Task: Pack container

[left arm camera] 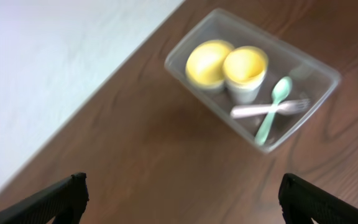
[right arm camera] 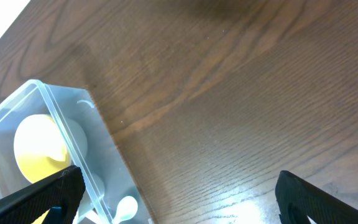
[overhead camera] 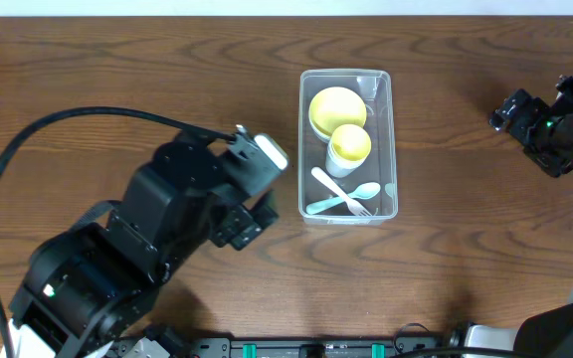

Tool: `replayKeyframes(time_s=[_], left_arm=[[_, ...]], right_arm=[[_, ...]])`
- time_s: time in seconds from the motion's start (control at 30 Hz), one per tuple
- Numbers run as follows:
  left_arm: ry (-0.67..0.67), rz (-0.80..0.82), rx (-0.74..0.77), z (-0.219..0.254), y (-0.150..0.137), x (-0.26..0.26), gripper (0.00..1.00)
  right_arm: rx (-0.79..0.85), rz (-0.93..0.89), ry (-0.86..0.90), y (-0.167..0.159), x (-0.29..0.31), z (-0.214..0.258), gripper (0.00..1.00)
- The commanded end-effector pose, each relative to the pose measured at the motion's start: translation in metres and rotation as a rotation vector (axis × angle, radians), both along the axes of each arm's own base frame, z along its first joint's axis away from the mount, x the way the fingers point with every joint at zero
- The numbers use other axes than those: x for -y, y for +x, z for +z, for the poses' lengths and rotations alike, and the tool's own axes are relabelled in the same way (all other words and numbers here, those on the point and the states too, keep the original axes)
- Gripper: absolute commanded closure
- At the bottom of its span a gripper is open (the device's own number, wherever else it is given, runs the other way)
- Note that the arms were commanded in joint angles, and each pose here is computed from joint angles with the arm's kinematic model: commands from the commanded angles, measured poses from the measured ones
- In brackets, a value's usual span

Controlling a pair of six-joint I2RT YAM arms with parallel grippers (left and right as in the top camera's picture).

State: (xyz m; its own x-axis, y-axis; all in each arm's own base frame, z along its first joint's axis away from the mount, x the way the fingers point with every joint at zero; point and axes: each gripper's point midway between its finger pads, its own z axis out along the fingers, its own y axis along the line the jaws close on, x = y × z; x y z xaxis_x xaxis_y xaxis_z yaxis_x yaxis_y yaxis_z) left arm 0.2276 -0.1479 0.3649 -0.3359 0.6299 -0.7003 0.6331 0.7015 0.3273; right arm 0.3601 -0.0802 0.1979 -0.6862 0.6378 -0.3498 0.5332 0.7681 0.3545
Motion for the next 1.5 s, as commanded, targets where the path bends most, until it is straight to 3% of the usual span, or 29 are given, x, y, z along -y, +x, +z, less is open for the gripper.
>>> replayKeyframes(time_s=[0.0, 0.2, 0.47, 1.0, 1.47], left_arm=[[-0.044, 0.156, -0.032, 0.0, 0.002, -0.027, 0.02], [-0.106, 0.316, -0.04, -0.01, 0.003, -0.067, 0.02], [-0.297, 0.438, 0.113, -0.046, 0.005, -0.106, 0.02], [-0.283, 0.519, 0.094, -0.216, -0.029, -0.129, 0.02], [-0.288, 0.532, 0.069, -0.278, -0.028, -0.13, 0.02]], right_arm=[[-0.003, -0.012, 0.006, 0.0, 0.002, -0.001, 0.01], [-0.003, -0.012, 0.006, 0.0, 0.002, -0.001, 0.01], [-0.004, -0.012, 0.006, 0.0, 0.002, -0.001, 0.01], [-0.003, -0.012, 0.006, 0.0, 0.002, -0.001, 0.01], [-0.004, -0.012, 0.006, 0.0, 0.002, -0.001, 0.01]])
